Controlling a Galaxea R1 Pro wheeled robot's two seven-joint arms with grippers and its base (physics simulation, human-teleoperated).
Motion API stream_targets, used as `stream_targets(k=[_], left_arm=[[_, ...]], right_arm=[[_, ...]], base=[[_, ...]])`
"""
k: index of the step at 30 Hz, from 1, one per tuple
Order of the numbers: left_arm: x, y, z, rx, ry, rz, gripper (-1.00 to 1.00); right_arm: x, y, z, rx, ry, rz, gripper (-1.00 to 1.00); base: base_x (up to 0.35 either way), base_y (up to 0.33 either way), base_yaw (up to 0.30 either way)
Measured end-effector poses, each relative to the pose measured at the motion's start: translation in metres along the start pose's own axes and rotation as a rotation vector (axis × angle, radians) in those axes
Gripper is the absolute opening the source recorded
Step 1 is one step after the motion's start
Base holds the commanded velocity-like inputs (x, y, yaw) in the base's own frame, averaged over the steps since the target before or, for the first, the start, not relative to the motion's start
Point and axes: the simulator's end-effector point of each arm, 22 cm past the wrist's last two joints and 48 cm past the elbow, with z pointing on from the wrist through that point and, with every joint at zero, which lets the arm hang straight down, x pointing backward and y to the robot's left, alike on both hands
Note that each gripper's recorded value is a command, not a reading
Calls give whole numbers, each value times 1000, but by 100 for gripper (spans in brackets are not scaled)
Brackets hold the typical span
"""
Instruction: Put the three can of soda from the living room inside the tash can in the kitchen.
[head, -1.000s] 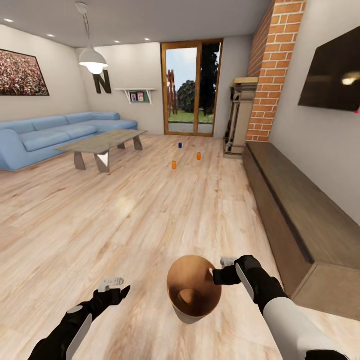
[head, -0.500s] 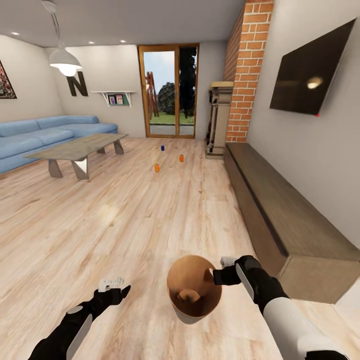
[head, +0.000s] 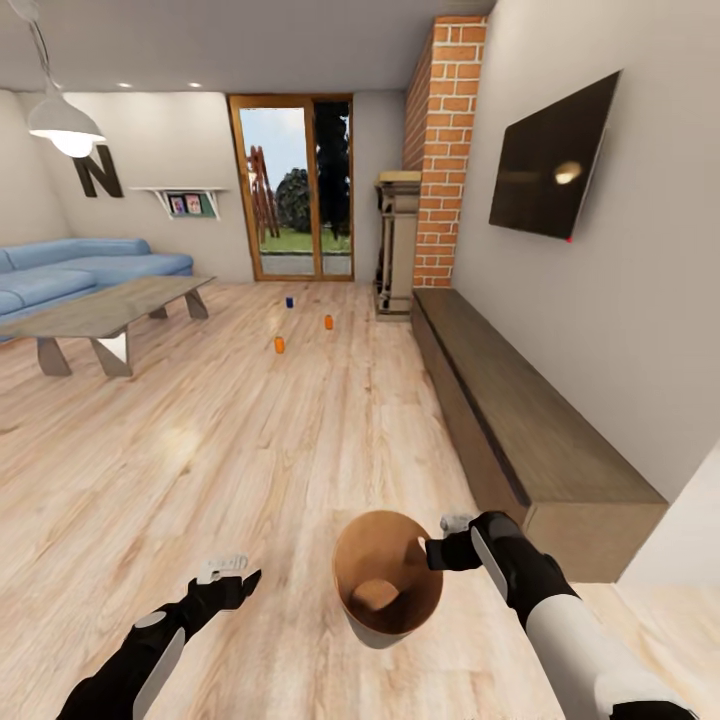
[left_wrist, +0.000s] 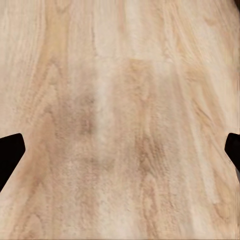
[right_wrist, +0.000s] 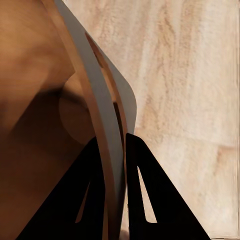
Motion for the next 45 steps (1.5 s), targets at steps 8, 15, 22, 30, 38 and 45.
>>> stream_targets(k=[8, 15, 22, 30, 38, 45], left_arm=[[-16, -3, -8, 0, -1, 0, 100], [-25, -5, -13, -1, 7, -1, 100], [-34, -7, -18, -1, 17, -3, 100], [-41, -9, -24, -2, 30, -6, 100], [-49, -11, -29, -3, 43, -8, 100], [-49, -11, -29, -4, 45, -7, 100]], right_arm=[[-10, 5, -14, -2, 0, 0, -100], [-16, 7, -23, -1, 9, 0, -100], [-20, 10, -30, -2, 19, 3, -100], [-25, 12, -39, -3, 32, 8, -100], [-29, 15, -47, -3, 45, 12, -100], [-26, 14, -44, -5, 54, 12, -100]], base=[[0, 0, -91], [0, 0, -6], [0, 0, 0], [0, 0, 0], [0, 0, 0], [39, 18, 0]])
